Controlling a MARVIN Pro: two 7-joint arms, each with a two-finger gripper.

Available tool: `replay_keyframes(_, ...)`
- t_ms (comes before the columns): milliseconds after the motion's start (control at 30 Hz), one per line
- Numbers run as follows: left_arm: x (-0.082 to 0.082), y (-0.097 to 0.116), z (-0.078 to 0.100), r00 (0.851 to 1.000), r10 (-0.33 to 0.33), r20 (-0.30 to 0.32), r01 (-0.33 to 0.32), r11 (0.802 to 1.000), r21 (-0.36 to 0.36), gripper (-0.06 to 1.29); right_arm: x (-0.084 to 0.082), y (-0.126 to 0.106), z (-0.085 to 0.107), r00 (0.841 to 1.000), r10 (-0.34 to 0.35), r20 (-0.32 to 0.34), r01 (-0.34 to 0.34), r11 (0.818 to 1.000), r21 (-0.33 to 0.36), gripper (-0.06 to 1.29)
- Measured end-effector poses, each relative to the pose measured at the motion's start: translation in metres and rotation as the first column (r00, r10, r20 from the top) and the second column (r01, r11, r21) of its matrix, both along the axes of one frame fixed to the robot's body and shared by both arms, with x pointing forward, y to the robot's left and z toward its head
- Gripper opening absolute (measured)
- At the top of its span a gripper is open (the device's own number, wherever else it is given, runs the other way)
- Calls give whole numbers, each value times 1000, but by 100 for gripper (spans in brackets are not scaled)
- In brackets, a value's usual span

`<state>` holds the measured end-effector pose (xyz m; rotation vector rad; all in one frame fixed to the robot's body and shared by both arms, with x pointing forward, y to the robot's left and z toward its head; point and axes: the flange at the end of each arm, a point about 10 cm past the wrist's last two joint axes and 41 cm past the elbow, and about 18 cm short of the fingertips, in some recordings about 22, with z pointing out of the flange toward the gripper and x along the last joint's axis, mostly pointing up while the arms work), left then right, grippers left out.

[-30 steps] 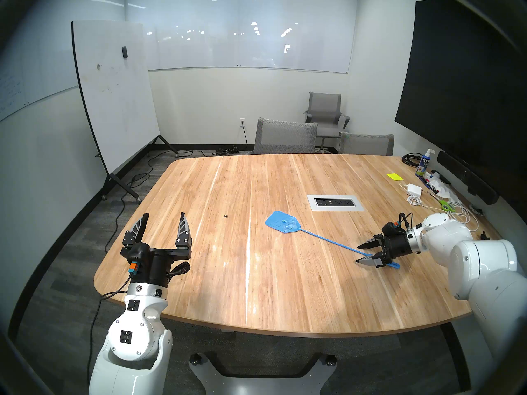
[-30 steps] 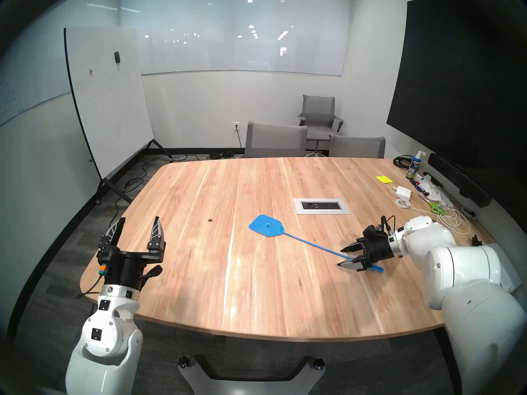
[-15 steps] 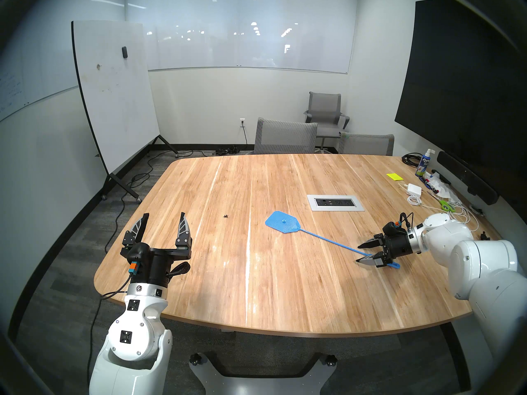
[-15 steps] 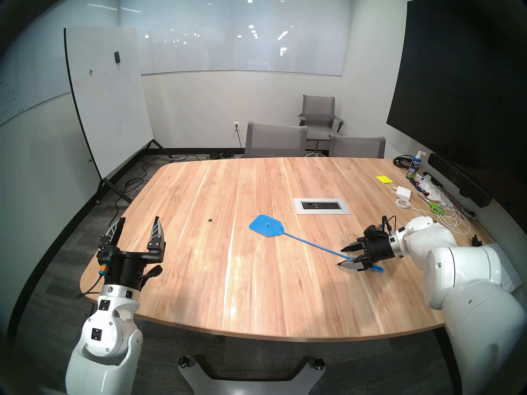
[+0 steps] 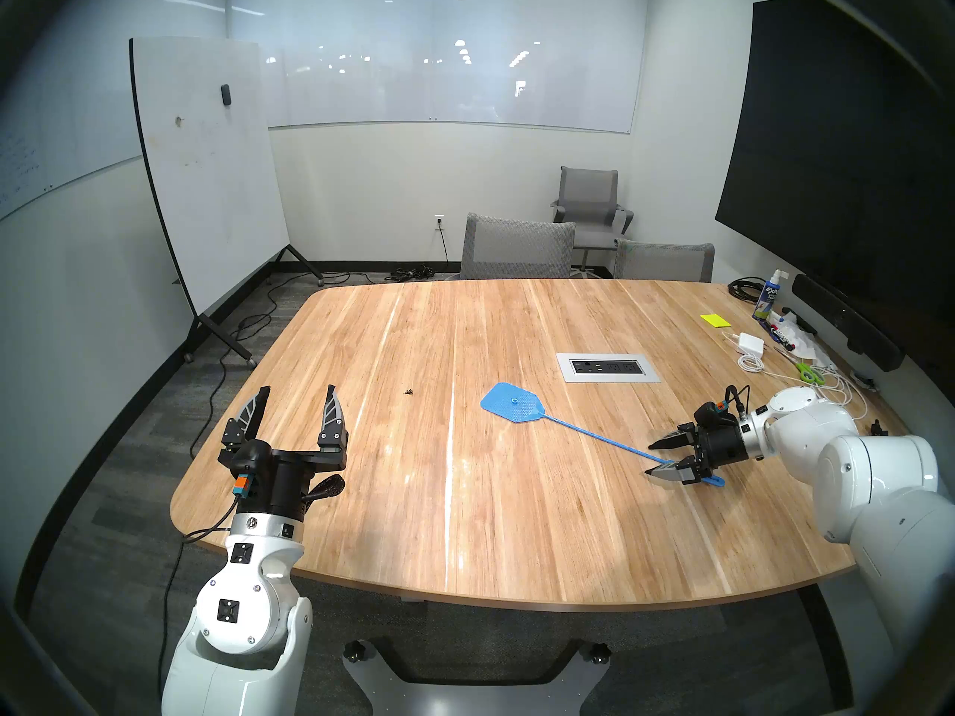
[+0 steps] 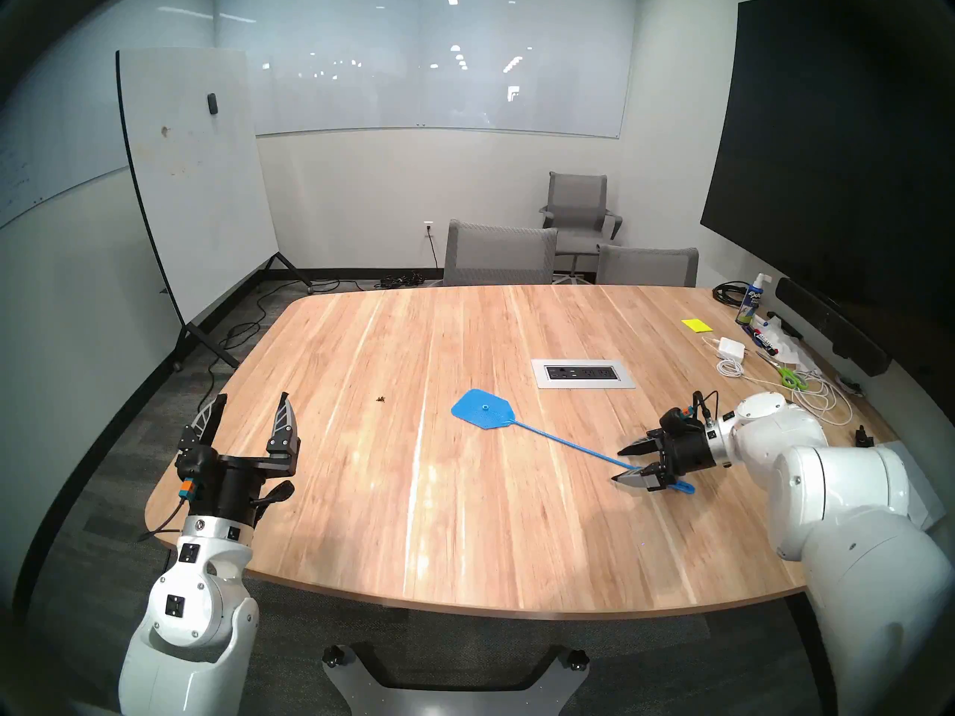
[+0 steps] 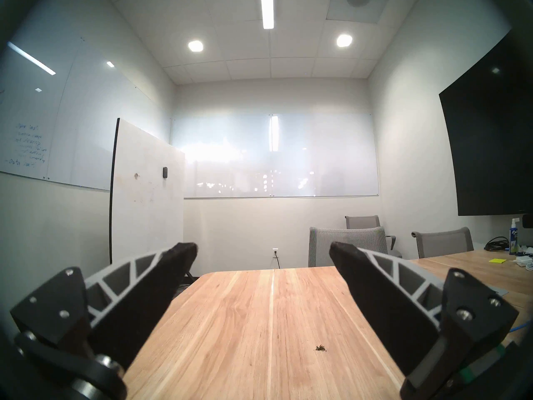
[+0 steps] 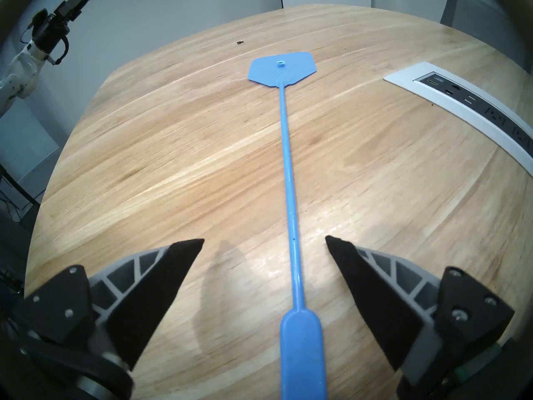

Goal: Swat a bug on table

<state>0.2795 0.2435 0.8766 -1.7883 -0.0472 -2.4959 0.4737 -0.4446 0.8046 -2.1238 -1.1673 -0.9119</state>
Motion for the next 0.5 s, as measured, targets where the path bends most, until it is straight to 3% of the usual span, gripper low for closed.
replay_keyframes(500, 0, 0, 0, 1000, 0, 0, 0, 1000, 0, 126, 3, -3, 0, 999, -21, 33, 22, 999, -30, 121)
